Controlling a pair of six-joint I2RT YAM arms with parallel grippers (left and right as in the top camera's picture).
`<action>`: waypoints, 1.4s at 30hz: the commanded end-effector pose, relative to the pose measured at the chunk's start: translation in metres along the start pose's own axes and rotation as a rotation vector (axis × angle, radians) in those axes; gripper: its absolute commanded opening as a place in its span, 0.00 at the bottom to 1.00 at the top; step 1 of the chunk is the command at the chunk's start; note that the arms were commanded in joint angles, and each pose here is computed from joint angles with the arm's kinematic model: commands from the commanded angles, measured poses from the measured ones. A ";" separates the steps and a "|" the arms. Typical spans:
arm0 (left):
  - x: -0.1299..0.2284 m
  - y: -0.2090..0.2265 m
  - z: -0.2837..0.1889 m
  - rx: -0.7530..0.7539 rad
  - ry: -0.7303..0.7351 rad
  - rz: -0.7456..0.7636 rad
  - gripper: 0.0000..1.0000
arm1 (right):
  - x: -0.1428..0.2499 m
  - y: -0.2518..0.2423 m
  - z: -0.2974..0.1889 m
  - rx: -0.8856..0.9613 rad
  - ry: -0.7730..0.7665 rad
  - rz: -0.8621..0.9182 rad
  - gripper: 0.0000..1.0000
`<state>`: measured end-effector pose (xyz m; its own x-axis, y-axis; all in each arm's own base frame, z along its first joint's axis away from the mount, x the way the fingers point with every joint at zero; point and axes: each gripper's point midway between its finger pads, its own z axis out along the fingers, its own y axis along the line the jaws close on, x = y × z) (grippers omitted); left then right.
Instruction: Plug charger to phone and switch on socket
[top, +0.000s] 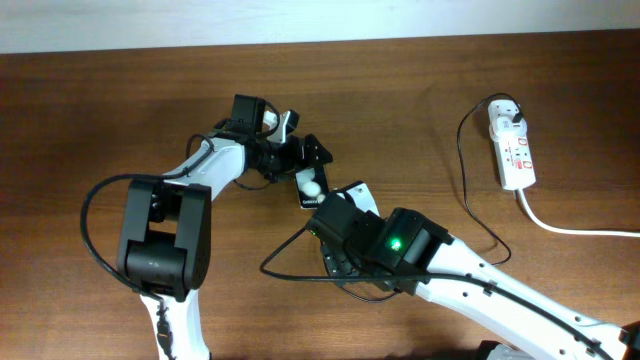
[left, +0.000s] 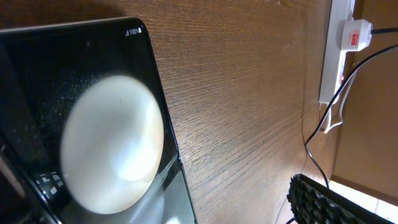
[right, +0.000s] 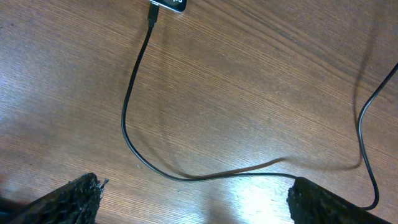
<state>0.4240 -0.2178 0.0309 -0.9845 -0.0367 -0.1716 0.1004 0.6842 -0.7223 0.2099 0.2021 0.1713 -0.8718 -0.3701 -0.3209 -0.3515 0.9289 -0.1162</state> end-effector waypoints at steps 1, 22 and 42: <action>0.000 0.023 0.005 -0.091 -0.014 -0.001 0.99 | -0.010 0.001 -0.010 -0.022 -0.044 0.009 0.99; -0.010 0.018 0.005 -0.075 -0.044 0.237 0.99 | -0.011 0.002 -0.010 -0.025 -0.049 0.011 0.99; -0.015 0.028 0.003 -0.140 -0.059 0.297 0.99 | -0.015 0.004 -0.010 -0.031 -0.060 0.014 0.99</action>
<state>0.4401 -0.2108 0.0278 -0.9030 0.1317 -0.4090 0.3708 0.7196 -0.5871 0.2135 0.2066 0.1728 -0.8666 -0.3638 -0.3416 -0.3501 0.9310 -0.1033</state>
